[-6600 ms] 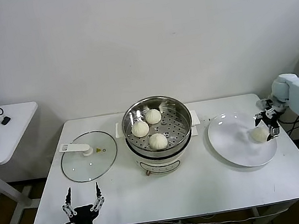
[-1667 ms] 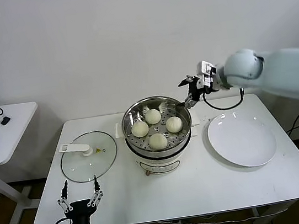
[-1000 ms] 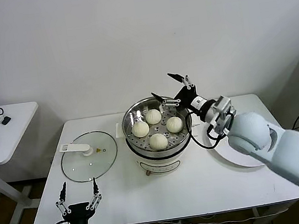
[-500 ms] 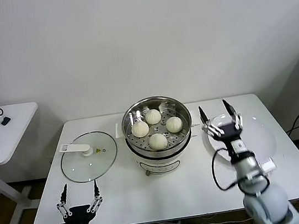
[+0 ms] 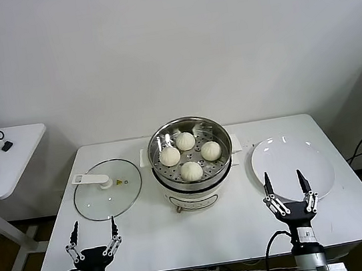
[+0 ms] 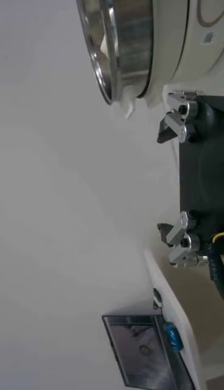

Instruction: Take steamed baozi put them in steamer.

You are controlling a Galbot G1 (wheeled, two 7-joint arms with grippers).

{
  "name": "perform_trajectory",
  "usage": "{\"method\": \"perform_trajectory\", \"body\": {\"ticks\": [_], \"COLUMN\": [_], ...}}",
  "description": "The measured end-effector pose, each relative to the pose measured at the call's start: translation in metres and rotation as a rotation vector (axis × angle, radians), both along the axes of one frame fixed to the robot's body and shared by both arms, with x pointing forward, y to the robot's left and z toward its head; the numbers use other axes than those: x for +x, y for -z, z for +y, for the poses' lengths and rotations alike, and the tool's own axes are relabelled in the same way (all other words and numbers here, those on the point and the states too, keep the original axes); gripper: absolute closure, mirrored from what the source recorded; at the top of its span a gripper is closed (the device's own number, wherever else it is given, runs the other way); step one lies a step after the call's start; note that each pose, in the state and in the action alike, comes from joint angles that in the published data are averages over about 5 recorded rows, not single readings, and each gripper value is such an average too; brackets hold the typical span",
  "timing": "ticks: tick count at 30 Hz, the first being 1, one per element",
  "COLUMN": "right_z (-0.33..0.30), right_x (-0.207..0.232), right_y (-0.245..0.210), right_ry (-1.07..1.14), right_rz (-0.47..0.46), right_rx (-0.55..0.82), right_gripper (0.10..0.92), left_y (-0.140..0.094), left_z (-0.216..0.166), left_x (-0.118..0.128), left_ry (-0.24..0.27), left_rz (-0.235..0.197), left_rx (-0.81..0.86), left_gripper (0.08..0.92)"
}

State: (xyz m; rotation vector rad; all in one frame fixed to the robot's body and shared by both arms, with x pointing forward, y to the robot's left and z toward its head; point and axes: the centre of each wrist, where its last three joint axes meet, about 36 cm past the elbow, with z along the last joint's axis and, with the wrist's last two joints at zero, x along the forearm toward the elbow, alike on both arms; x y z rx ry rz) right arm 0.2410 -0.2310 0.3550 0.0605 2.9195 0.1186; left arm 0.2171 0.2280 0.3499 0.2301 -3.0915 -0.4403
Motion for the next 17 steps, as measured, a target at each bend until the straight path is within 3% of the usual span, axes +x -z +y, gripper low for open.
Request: {"method": "perform_trajectory", "body": {"ticks": [17], "right_z": [0.014], "right_x": [-0.014], "right_y": [0.003], "right_ry": [0.033], "right_rz": [-0.02], "right_rx": [-0.001], "right_gripper": [0.2], "left_y": [-0.002], "left_z": [0.0], "left_x": [0.002], "left_ry": [-0.005], "left_rz": [-0.012], "left_rx": [-0.002], "left_gripper": [0.177]}}
